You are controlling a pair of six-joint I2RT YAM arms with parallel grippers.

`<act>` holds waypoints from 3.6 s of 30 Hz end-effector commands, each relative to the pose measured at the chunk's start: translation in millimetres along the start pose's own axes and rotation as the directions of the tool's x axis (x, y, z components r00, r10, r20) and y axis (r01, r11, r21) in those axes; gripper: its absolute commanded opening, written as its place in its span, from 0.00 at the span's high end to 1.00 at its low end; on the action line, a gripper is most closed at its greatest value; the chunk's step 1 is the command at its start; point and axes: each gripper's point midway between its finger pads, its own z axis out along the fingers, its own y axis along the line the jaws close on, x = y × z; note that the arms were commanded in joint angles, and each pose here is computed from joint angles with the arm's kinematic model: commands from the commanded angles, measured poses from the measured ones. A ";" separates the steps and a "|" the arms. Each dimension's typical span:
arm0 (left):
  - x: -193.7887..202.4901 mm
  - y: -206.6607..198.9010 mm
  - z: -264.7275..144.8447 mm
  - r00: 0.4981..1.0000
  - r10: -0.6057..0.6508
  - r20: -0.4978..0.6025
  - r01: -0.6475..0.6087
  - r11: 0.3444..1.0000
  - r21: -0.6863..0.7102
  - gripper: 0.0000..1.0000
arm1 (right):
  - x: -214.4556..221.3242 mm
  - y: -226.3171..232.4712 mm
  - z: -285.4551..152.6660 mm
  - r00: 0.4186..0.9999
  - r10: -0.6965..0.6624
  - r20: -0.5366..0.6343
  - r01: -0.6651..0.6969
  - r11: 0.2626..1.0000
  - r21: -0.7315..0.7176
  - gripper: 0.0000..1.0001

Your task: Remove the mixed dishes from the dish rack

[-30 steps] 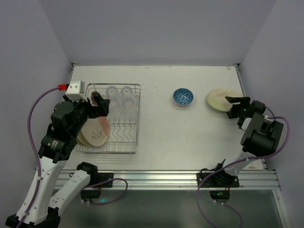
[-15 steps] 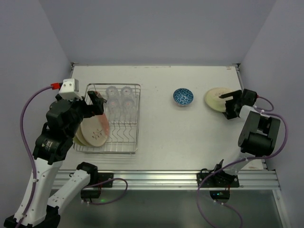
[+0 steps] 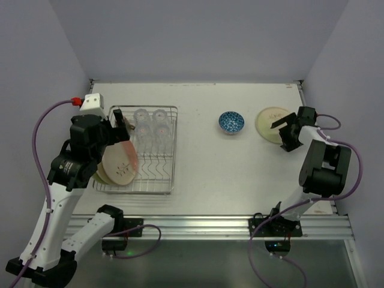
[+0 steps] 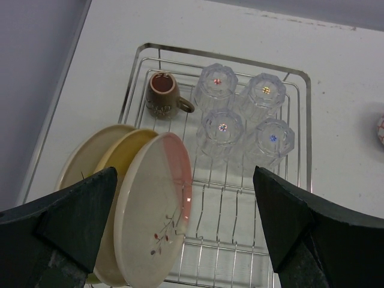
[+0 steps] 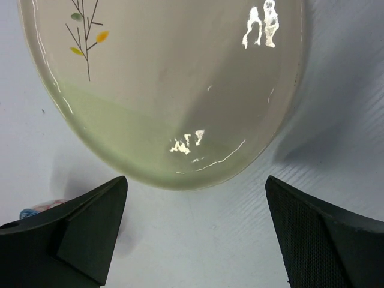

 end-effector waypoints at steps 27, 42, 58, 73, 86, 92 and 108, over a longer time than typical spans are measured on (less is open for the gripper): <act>84.6 38.6 41.0 0.954 0.015 -0.298 -0.103 0.954 -0.282 0.14 | 120.2 82.6 -221.6 0.903 -0.416 0.108 0.335 0.523 -0.784 0.01; 117.4 52.2 41.1 0.927 -0.014 -0.374 -0.124 0.931 -0.342 0.14 | 131.4 85.3 -249.6 0.894 -0.435 0.109 0.314 0.433 -0.845 0.01; 120.9 13.4 45.1 0.929 -0.020 -0.370 -0.023 0.994 -0.111 0.39 | 137.8 82.2 -253.2 0.893 -0.440 0.095 0.295 0.412 -0.862 0.01; 113.3 -0.1 47.6 0.938 0.005 -0.346 -0.016 0.999 -0.029 0.74 | 139.0 82.2 -255.0 0.895 -0.437 0.086 0.283 0.409 -0.868 0.01; 73.3 -4.5 48.3 0.962 0.083 -0.260 -0.084 0.996 0.007 1.00 | 139.9 83.6 -255.1 0.902 -0.426 0.071 0.259 0.404 -0.877 0.02; 43.2 0.5 36.8 0.987 0.056 -0.150 -0.059 0.998 -0.018 1.00 | 140.0 84.7 -255.5 0.904 -0.424 0.061 0.249 0.405 -0.880 0.02; -1.7 1.2 8.5 0.999 -0.049 0.016 0.049 0.999 -0.007 1.00 | 140.8 84.9 -255.0 0.911 -0.410 0.047 0.228 0.406 -0.885 0.02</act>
